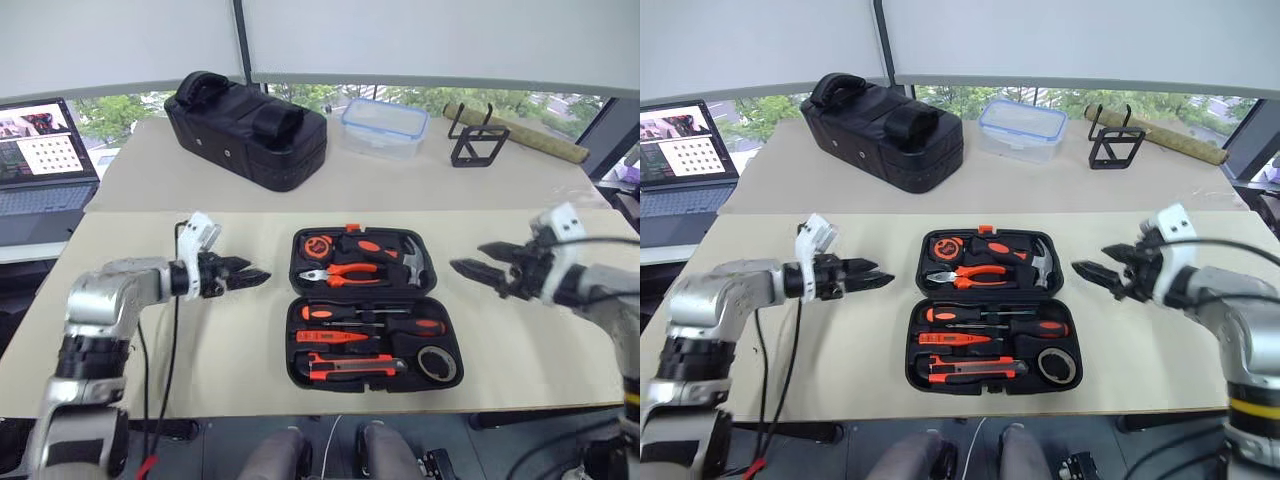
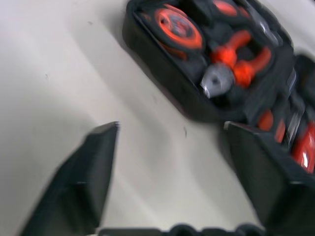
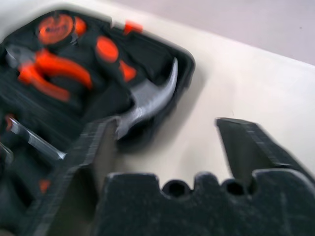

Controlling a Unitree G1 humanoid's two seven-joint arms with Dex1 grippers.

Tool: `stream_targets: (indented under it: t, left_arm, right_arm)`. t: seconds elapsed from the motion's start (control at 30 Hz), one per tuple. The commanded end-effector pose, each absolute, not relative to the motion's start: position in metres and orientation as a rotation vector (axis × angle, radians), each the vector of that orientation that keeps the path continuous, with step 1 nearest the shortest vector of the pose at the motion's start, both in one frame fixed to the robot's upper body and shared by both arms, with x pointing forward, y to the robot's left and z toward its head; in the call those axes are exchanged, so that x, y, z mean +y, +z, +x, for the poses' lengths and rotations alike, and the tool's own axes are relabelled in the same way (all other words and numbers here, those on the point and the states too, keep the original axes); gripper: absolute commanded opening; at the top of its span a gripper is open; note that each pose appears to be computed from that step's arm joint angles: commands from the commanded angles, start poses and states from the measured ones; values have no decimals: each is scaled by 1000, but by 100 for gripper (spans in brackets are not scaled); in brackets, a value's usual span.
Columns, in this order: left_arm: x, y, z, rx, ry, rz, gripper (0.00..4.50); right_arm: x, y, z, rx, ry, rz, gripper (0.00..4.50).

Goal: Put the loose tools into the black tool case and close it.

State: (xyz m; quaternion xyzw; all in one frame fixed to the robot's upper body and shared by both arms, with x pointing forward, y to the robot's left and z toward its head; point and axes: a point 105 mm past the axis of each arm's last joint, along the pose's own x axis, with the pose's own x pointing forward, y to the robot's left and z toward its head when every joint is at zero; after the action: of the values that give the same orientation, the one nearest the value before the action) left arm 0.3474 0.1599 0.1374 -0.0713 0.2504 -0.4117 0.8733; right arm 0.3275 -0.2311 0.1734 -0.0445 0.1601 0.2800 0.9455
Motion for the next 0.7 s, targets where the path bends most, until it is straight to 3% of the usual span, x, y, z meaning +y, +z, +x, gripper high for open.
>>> stream_targets:
  t: [0.03,0.27,0.3,0.4,0.7]
  left_arm:
    - [145,145,372,543,-793,-223,444]
    - [111,137,393,560,-779,-251,444]
    - [109,134,393,565,-774,-256,449]
    - [109,128,392,574,-765,-254,375]
    - [115,119,382,590,-763,-260,61]
  right_arm:
    - [-226,171,350,361,519,-60,449]
    - [-217,151,383,412,445,-81,449]
    - [-217,149,385,419,442,-77,425]
    - [-215,147,386,429,433,-59,350]
    - [-204,145,381,425,464,-36,45]
